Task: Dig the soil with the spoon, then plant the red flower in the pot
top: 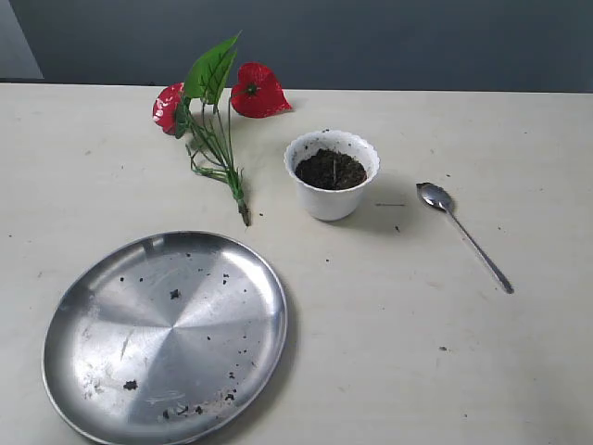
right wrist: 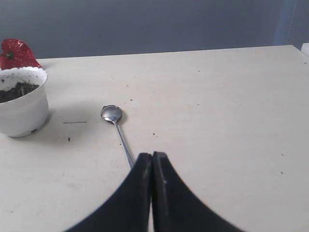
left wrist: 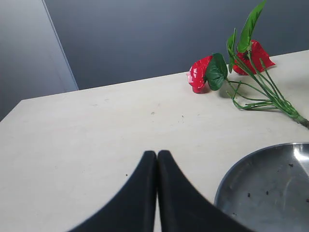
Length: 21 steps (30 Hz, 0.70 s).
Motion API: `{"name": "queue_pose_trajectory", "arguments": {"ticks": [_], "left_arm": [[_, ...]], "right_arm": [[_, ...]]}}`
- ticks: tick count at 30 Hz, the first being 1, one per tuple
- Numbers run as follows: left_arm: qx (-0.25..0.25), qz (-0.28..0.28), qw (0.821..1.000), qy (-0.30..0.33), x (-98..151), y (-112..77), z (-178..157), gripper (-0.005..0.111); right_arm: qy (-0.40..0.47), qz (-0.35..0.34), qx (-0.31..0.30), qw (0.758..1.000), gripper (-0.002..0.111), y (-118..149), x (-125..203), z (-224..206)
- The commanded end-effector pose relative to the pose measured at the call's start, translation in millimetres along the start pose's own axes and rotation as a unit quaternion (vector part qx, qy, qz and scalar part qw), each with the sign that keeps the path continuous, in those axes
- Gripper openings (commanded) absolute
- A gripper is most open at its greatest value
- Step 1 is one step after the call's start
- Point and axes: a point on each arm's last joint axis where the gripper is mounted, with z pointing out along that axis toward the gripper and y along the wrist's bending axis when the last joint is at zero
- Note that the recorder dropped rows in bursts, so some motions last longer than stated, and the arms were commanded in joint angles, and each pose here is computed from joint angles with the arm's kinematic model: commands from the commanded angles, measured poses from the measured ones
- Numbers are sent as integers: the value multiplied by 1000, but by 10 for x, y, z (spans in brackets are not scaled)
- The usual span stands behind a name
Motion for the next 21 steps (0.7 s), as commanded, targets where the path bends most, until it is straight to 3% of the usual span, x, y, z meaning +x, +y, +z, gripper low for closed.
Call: {"name": "queue_pose_trajectory", "arguments": {"ticks": [1, 6, 10, 15, 17, 21], "left_arm": [[2, -4, 1000, -3, -14, -2, 0, 2], [2, -4, 1000, -3, -14, -2, 0, 2], [2, -4, 1000, -3, -14, -2, 0, 2], [2, -4, 1000, -3, -14, -2, 0, 2], [2, -4, 1000, -3, -14, -2, 0, 2], [2, -4, 1000, -3, -14, -2, 0, 2]], "right_arm": [[-12, 0, 2, 1000, 0, -2, -13, -3], [-27, -6, 3, 1000, 0, -3, -41, -4], [-146, -32, 1, 989, 0, 8, -254, -42], [-309, -19, -18, 951, 0, 43, -525, -177], [-360, 53, -47, 930, 0, 45, -607, -243], [-333, 330, -137, 873, 0, 18, -603, -238]]}}
